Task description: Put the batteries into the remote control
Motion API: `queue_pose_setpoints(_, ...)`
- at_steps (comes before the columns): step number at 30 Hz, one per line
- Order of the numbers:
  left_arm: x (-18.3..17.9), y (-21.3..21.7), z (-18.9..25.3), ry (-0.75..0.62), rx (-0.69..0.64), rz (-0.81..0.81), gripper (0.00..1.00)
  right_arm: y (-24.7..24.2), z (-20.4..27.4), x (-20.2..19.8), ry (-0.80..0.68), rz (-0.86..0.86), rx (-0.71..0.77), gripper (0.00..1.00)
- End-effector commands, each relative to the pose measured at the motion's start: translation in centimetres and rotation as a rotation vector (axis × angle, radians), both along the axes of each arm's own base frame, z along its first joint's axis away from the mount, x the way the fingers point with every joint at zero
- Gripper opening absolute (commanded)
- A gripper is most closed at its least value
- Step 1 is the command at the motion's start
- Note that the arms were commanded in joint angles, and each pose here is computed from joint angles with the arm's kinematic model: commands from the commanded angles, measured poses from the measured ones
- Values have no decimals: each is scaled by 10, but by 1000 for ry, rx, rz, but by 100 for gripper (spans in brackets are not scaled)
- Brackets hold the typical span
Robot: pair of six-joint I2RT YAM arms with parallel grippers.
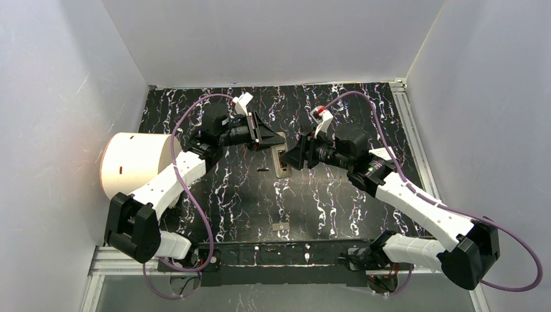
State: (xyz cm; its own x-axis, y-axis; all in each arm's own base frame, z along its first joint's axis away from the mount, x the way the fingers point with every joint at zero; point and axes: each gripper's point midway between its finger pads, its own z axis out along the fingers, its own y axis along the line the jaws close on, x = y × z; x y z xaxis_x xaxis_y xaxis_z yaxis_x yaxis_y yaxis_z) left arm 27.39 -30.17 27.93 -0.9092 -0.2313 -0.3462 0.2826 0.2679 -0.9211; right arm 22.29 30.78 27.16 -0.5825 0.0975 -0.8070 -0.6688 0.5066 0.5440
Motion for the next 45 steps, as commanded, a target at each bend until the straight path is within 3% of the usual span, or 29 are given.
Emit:
queue_pose_setpoints(1,-4,-1,25,-61,-30,-35,0,2,14,-1,-80,62,-28,61)
queue_pose_setpoints(12,-5,-1,27,-60,-30,-39,0,0,5,0,-81,72,-83,51)
queue_pose_setpoints(18,-4,-1,24,-56,-22,-35,0,2,24,-4,-71,62,-7,70)
queue_pose_setpoints(29,-2,-1,24,-63,-16,-24,0,0,53,-10,14,8,178,82)
queue_pose_setpoints(37,2,3,30,-74,-19,25,0,-19,47,5,292,-227,446,98)
queue_pose_setpoints(40,3,5,34,-75,-24,51,0,-34,39,13,398,-351,583,99)
queue_pose_setpoints(45,3,6,38,-52,-43,71,0,-23,50,9,494,-242,791,99)
